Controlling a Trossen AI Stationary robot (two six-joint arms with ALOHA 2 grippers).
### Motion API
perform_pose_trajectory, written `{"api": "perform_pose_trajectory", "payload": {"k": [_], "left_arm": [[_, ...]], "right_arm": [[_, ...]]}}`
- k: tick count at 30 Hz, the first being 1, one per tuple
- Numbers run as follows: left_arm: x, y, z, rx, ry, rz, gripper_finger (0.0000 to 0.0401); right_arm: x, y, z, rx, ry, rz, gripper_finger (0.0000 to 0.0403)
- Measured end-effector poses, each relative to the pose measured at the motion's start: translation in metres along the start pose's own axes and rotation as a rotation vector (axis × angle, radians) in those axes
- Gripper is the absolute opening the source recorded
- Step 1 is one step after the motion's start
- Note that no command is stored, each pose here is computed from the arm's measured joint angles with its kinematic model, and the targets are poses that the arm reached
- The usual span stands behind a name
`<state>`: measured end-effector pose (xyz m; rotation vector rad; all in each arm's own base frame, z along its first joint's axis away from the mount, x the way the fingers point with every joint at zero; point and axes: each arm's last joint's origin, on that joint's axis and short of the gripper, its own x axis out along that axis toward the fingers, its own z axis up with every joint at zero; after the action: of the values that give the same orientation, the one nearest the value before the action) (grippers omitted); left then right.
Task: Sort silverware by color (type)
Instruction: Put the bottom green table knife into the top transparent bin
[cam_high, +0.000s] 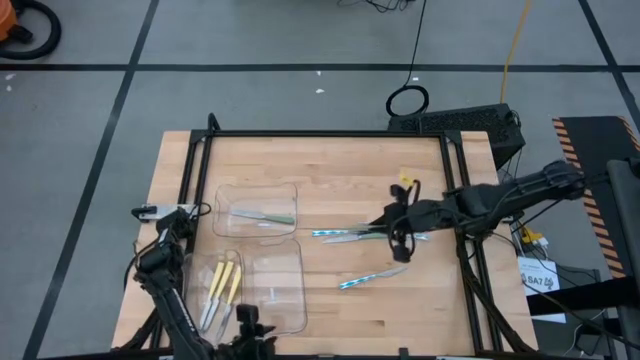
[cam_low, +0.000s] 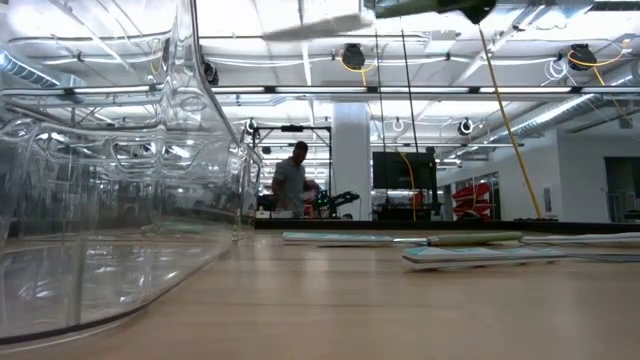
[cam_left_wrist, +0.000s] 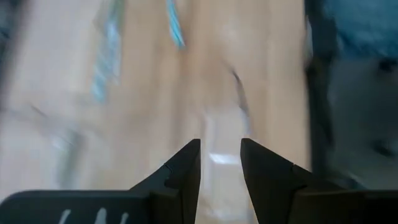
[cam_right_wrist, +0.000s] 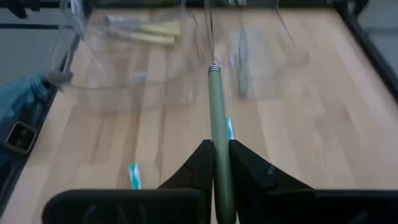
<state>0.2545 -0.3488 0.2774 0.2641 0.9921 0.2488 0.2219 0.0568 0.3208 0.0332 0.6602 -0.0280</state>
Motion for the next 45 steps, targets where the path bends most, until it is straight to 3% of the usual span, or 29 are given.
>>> {"api": "perform_pose_trajectory", "payload": {"k": [8, 13, 21, 29, 33, 37, 42, 45], "left_arm": [[-0.029, 0.023, 0.026, 0.310, -0.268, 0.185, 0.0122], [-0.037, 0.039, 0.034, 0.361, -0.330, 0.267, 0.0122], [-0.045, 0.084, 0.056, 0.300, -0.359, 0.342, 0.0122], [-0.041, 0.111, 0.069, 0.183, -0.359, 0.374, 0.0122], [-0.009, 0.105, 0.061, 0.136, -0.411, 0.549, 0.0122], [0.037, 0.099, 0.041, 0.050, -0.451, 0.650, 0.0122], [0.080, 0.091, 0.014, -0.139, -0.519, 0.648, 0.0122], [0.094, 0.090, 0.015, -0.253, -0.513, 0.609, 0.0122]], "right_arm": [[0.048, -0.014, 0.036, -0.031, -0.216, 0.006, 0.0027], [0.074, -0.034, 0.060, -0.019, -0.179, 0.015, 0.0026], [0.106, -0.067, 0.082, 0.003, -0.129, 0.052, 0.0026], [0.101, -0.082, 0.070, -0.011, 0.012, 0.047, 0.0028], [0.085, -0.080, 0.067, -0.030, 0.052, 0.052, 0.0026], [0.071, -0.079, 0.067, -0.038, 0.060, 0.051, 0.0027], [0.058, -0.080, 0.068, -0.075, 0.043, 0.045, 0.0027], [0.054, -0.084, 0.068, -0.081, 0.049, 0.037, 0.0027]]}}
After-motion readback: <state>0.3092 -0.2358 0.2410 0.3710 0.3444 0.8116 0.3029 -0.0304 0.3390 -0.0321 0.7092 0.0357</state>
